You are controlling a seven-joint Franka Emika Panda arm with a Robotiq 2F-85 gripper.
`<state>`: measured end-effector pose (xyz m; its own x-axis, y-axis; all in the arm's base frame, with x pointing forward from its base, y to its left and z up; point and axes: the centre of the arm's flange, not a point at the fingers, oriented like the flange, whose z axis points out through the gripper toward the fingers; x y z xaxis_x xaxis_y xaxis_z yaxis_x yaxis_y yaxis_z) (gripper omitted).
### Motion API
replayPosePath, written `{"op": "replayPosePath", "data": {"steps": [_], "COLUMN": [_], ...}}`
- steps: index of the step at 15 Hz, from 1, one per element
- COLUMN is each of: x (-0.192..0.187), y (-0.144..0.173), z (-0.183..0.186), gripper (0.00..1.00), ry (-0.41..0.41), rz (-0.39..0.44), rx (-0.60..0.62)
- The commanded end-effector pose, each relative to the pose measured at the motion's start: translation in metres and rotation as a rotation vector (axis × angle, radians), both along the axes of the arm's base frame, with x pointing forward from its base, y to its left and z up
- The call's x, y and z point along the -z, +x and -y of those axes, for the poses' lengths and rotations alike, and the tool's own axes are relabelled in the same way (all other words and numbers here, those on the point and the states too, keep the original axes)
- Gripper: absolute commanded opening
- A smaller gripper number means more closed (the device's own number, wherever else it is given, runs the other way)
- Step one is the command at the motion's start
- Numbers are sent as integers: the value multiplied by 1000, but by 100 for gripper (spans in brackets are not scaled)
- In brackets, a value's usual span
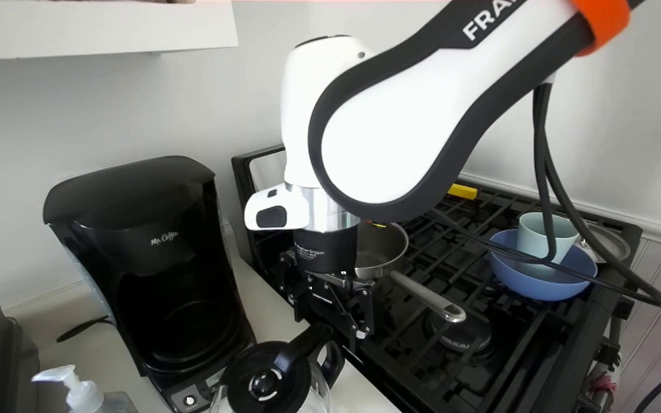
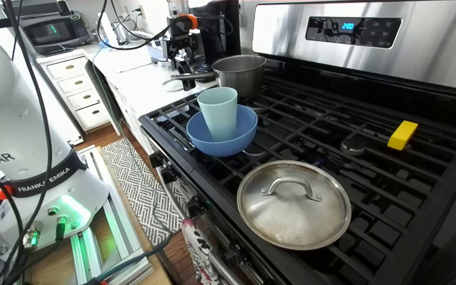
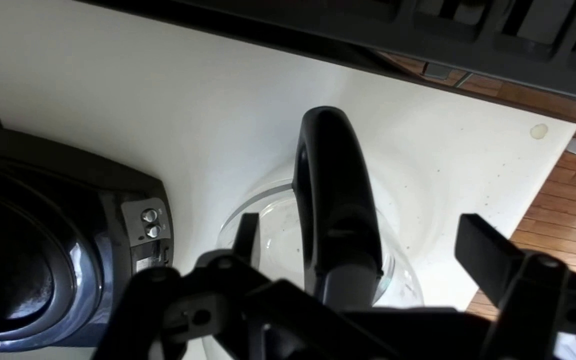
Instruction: Pick up the coffee jar and put it on the top right cooker on the hob of the stove
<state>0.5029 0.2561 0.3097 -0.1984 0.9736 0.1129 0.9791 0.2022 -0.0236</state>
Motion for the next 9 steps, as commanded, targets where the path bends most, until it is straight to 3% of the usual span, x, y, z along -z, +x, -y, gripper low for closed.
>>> {"op": "replayPosePath", "data": {"steps": [1, 9], "x": [12, 0], "y": [17, 8], "z": [-6, -39], "gripper": [100, 99], "ry": [16, 22], "rz": [-1, -15], "rx": [-74, -22]}}
